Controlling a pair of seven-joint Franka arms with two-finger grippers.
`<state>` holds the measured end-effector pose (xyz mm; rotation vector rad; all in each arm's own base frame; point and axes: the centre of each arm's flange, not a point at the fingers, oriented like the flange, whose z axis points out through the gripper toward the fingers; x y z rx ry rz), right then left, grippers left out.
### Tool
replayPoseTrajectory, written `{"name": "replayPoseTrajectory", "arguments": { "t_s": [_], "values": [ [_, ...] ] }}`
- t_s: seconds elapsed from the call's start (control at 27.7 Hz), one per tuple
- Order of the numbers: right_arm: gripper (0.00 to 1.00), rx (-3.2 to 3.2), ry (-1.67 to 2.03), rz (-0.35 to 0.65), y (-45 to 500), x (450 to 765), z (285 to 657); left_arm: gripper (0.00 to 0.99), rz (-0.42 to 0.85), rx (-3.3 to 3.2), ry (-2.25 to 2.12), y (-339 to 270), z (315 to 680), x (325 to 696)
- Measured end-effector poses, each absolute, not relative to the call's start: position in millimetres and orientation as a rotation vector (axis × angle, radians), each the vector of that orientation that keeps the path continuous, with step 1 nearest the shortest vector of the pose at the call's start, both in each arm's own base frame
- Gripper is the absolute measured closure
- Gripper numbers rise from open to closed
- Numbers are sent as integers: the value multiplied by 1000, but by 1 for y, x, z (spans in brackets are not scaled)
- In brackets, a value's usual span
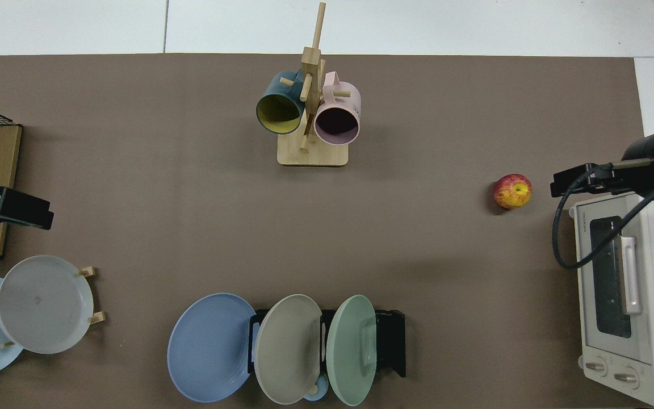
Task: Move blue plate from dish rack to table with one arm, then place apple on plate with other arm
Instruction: 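Move the left gripper toward the blue plate while the right gripper reaches the apple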
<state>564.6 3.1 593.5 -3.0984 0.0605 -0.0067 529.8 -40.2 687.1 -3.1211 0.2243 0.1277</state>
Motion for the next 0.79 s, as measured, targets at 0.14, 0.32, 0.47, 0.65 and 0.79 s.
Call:
{"name": "replayPoseTrajectory", "arguments": {
  "t_s": [0.14, 0.32, 0.47, 0.65, 0.79],
  "values": [
    [0, -3109, 106, -17, -3, 565, 594, 0, 128, -3121, 225, -40, 687, 530],
    [0, -3142, 111, -49, -10, 567, 596, 0, 129, -3121, 225, -40, 687, 530],
    [0, -3144, 113, -89, -11, 571, 597, 0, 134, -3121, 223, -40, 687, 529],
    [0, -3144, 118, -87, -13, 574, 593, 0, 147, -3116, 227, -42, 681, 524],
    [0, -3145, 128, -95, -17, 580, 593, 0, 130, -3104, 246, -51, 663, 508]
  ]
}}
